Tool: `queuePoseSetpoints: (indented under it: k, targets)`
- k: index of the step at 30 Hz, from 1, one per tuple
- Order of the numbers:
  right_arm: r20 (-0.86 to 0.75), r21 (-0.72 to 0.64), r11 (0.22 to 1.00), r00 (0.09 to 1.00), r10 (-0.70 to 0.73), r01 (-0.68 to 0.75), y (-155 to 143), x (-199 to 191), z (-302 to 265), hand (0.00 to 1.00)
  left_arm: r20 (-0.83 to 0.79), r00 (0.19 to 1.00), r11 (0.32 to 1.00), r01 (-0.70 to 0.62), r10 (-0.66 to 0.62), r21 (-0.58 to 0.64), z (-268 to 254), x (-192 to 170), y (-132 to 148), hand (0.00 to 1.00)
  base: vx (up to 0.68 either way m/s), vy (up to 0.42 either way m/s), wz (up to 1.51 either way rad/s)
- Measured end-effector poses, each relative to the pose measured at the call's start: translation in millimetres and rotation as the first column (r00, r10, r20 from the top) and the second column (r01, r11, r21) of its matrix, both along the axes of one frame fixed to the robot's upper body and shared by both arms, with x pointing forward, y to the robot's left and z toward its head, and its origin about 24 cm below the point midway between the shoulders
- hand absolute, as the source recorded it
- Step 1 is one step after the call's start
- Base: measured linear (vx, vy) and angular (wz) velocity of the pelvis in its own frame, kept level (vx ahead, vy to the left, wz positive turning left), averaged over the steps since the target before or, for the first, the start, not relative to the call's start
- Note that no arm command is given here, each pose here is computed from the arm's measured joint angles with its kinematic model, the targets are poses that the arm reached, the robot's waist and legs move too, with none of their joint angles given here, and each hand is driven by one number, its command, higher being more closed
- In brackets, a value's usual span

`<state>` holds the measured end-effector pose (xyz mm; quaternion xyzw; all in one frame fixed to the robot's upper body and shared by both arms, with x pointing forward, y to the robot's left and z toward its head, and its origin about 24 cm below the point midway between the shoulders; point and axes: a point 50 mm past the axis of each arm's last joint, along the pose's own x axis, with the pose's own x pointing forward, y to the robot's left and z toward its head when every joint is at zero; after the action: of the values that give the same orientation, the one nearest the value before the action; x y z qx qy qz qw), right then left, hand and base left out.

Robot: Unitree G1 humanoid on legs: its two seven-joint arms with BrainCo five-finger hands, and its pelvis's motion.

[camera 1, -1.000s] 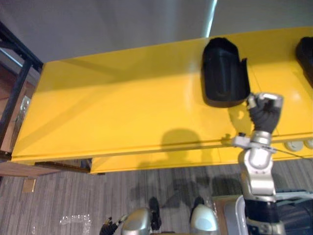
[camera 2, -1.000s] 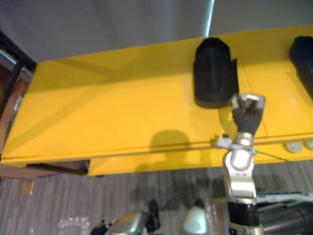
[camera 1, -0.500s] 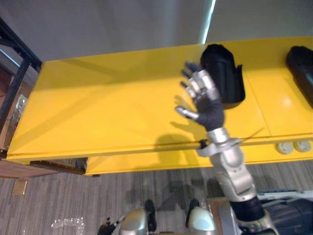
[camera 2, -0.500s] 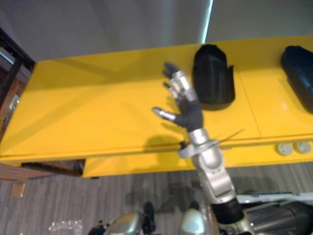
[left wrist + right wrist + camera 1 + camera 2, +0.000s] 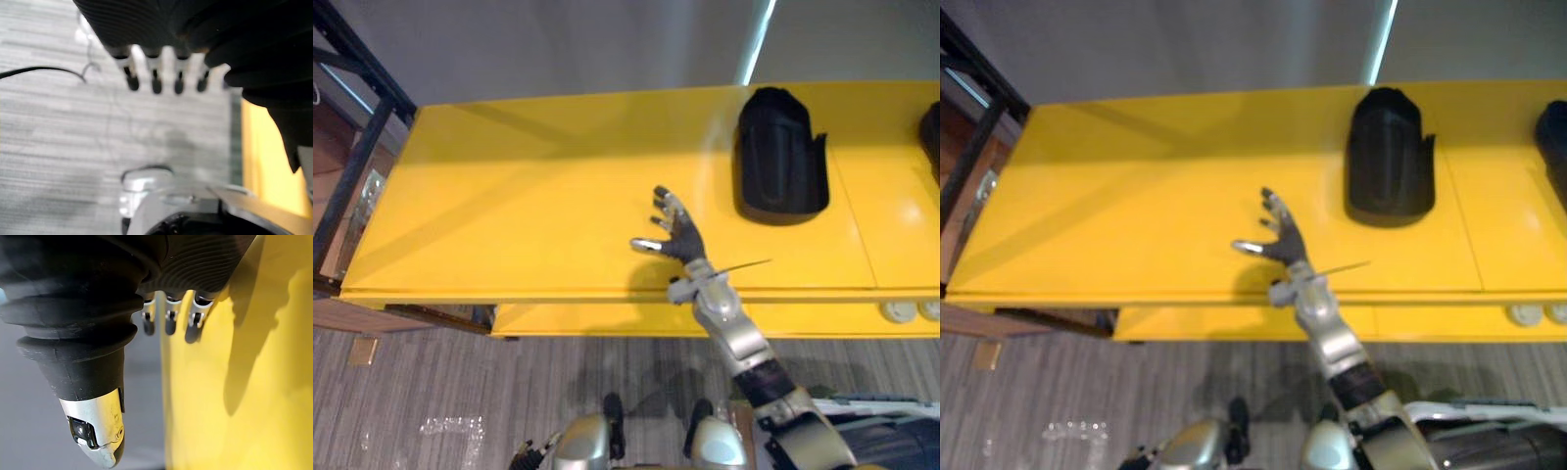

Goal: Walk over and take plastic housings, then place them on the shelf

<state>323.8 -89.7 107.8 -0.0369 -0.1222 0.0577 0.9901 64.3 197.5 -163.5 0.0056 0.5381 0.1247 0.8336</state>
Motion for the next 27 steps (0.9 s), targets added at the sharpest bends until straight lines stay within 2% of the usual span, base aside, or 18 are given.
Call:
queuePoseSetpoints:
  k: [5,11,27]
  targets:
    - [0.030,0.016,0.980,0.979,-0.201,0.200,-16.8,3.7,0.6,0.00,0.000,1.000,1.000,0.002,-0.002,-0.009,-0.4,-0.1,-3.3,0.00,-0.08,-0.025,0.04]
    - [0.042,0.044,0.937,0.936,-0.349,0.347,-33.8,4.1,1.7,0.00,0.004,1.000,1.000,0.002,-0.002,-0.010,-0.4,0.2,-3.9,0.00,-0.06,-0.017,-0.02]
    - [0.075,0.082,0.936,0.934,-0.349,0.343,-38.1,-6.6,2.1,0.00,0.010,1.000,1.000,0.003,-0.003,-0.010,-0.2,0.8,-4.6,0.00,0.01,-0.001,-0.03]
